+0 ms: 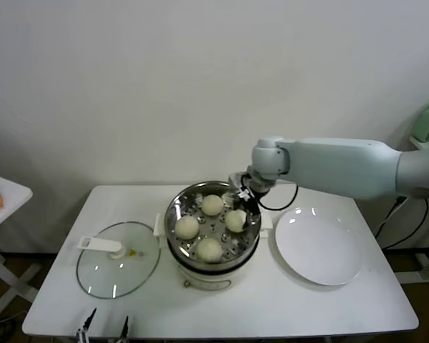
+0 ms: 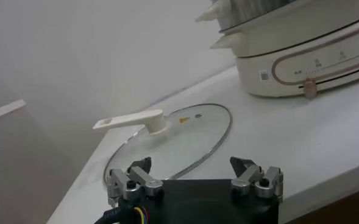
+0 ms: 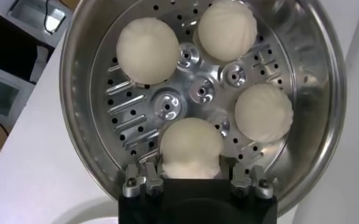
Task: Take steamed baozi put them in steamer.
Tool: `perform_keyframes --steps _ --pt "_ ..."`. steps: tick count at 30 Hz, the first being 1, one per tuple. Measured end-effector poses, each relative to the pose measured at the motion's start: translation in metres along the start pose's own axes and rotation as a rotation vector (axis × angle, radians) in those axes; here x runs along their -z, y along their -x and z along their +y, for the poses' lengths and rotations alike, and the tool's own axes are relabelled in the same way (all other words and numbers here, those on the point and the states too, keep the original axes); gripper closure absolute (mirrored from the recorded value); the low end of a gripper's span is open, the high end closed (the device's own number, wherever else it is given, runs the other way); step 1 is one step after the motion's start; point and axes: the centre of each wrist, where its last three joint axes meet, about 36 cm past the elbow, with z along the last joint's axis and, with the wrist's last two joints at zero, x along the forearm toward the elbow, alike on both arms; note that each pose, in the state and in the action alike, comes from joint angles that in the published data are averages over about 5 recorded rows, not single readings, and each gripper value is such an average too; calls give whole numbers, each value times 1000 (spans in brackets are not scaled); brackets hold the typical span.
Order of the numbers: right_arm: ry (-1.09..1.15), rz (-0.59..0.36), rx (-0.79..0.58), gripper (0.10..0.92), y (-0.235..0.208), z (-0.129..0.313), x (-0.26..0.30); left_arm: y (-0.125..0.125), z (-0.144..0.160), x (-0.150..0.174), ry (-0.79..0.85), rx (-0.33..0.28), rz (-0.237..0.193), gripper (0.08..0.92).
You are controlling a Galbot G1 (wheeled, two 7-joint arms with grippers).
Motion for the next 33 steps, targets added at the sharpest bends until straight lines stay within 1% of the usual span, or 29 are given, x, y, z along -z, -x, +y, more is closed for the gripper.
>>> perform_keyframes --steps 7,9,12,15,22,27,33 --pt "-5 0 -1 372 7 -2 1 0 1 -1 1 2 1 177" --pt "-8 0 -5 338 6 -3 1 -1 1 -1 1 3 2 177" --pt "-11 0 -11 262 4 -4 0 -1 1 -1 1 3 2 177" --pt "-9 -4 -15 212 -1 -4 -2 -1 1 -1 1 4 1 177" --pt "25 -27 -53 200 -31 -2 -12 -1 2 2 2 4 -6 177" --pt "85 -88 -132 200 -50 8 -24 2 1 7 -8 5 -15 177" --pt "188 -204 -269 200 -58 34 -45 7 1 12 -24 10 -30 177"
